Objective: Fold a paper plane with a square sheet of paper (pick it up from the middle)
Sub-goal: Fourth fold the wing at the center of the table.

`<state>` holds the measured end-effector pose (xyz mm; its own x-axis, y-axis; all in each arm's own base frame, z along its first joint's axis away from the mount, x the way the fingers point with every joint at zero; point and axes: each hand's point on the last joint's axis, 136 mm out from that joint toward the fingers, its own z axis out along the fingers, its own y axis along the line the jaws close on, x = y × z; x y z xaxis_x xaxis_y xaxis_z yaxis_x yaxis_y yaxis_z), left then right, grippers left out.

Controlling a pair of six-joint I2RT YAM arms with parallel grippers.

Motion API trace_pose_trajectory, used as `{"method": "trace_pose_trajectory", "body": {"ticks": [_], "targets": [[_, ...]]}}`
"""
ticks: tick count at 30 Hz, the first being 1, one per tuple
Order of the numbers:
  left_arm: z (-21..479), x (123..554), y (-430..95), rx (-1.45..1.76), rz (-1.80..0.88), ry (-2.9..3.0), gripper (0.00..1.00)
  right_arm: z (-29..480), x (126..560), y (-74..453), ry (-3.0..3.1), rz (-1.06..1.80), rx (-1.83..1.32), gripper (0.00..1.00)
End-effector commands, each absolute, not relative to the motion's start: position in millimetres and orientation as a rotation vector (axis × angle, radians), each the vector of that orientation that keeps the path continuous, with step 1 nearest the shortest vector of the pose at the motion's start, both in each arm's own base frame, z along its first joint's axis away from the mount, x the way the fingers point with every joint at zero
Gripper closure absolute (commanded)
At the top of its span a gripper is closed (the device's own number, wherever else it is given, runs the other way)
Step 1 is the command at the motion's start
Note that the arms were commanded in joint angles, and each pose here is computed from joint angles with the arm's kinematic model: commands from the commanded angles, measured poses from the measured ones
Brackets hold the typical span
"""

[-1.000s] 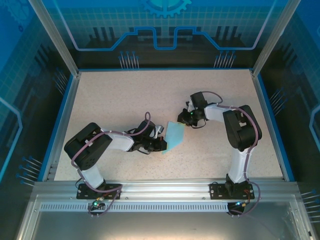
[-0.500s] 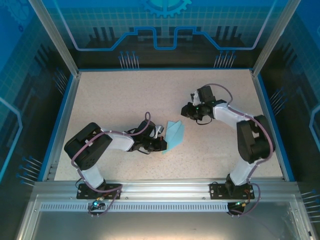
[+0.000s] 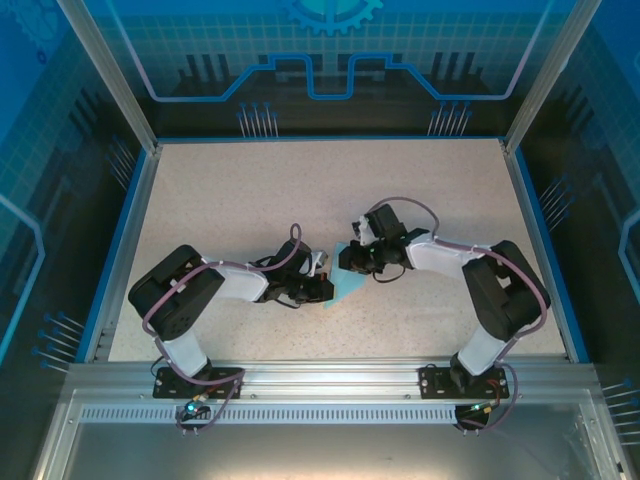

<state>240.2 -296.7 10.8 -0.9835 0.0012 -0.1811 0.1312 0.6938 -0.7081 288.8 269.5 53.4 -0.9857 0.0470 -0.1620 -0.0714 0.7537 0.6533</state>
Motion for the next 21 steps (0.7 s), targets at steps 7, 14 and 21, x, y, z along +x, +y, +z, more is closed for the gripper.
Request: {"method": "trace_pose_trajectory", "body": {"ticks": [7, 14, 21], "targets": [[-51, 192, -250, 0.014, -0.857, 3.054, 1.0, 6, 285, 269, 2.885, 0.965, 0.037, 0.83], [-57, 188, -246, 0.014, -0.83, 3.07, 1.0, -6, 310, 237, 2.867, 0.907, 0.142, 0.83], [-62, 184, -242, 0.007, -0.816, 3.086, 1.0, -5, 340, 212, 2.84, 0.892, 0.229, 0.83]]}}
